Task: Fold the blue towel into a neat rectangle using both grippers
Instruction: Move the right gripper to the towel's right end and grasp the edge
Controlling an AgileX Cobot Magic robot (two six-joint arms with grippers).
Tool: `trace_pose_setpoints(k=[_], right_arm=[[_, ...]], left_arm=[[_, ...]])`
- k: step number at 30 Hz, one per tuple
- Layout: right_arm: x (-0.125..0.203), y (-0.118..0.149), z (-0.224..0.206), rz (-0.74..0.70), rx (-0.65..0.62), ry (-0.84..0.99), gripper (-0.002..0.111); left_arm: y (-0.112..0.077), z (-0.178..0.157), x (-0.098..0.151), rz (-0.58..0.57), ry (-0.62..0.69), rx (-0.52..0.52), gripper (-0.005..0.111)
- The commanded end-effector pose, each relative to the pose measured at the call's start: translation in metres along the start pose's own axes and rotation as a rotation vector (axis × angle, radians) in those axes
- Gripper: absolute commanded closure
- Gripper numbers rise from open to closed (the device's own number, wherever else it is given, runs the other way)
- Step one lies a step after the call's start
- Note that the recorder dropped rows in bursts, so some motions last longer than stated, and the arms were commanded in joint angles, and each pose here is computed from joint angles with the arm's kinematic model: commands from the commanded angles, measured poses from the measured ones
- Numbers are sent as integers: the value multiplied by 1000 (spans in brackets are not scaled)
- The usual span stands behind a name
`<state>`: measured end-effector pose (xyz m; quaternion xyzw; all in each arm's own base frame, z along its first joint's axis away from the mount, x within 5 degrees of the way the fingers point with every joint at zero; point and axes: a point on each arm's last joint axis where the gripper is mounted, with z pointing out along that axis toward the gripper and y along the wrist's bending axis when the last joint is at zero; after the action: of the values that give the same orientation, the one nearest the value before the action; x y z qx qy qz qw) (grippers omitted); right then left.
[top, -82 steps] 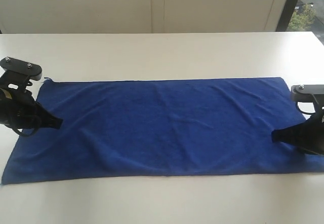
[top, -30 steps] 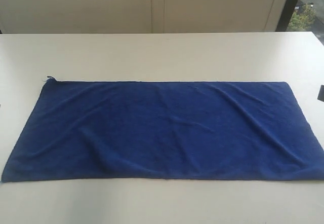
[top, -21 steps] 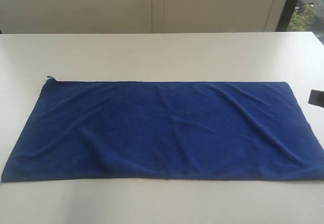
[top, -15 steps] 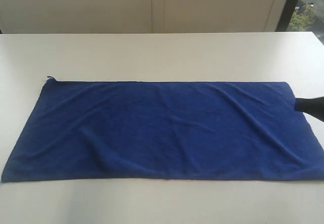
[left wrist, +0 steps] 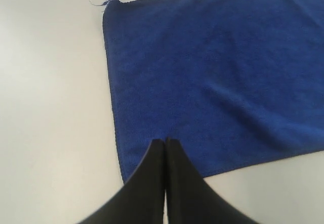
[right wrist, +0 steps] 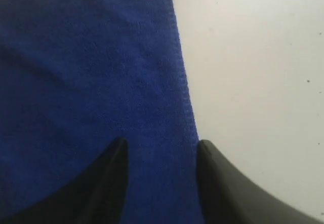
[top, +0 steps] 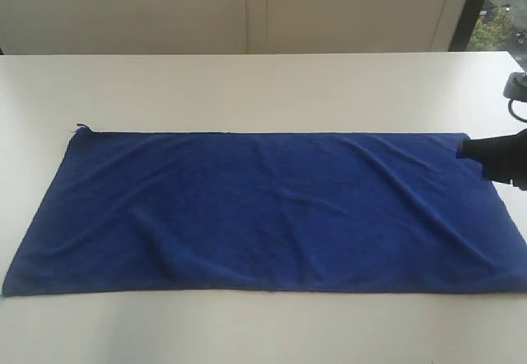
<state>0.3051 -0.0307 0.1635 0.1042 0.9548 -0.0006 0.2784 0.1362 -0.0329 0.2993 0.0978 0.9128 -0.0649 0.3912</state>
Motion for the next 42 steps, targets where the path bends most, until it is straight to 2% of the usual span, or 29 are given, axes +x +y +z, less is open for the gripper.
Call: trace_pose_setpoints(k=[1, 18, 19, 23, 24, 29, 36, 42], right_arm=[[4, -2, 21, -49, 11, 29, 64], [17, -13, 57, -54, 24, 72, 66], [19, -13, 59, -63, 24, 80, 69], [25, -13, 68, -86, 25, 110, 97], [24, -13, 67, -95, 24, 108, 108], [-1, -14, 58, -33, 26, 27, 108], [-34, -46, 44, 83, 76, -60, 108], [-39, -80, 34, 176, 132, -70, 108]], left_arm=[[-1, -1, 2, 2, 6, 7, 107], [-1, -1, 2, 5, 2, 7, 107], [-1, -1, 2, 5, 2, 7, 107], [-1, -1, 2, 5, 2, 7, 107], [-1, -1, 2, 5, 2, 7, 107], [-1, -1, 2, 5, 2, 7, 107], [-1, -1, 2, 5, 2, 7, 107], [-1, -1, 2, 5, 2, 7, 107]])
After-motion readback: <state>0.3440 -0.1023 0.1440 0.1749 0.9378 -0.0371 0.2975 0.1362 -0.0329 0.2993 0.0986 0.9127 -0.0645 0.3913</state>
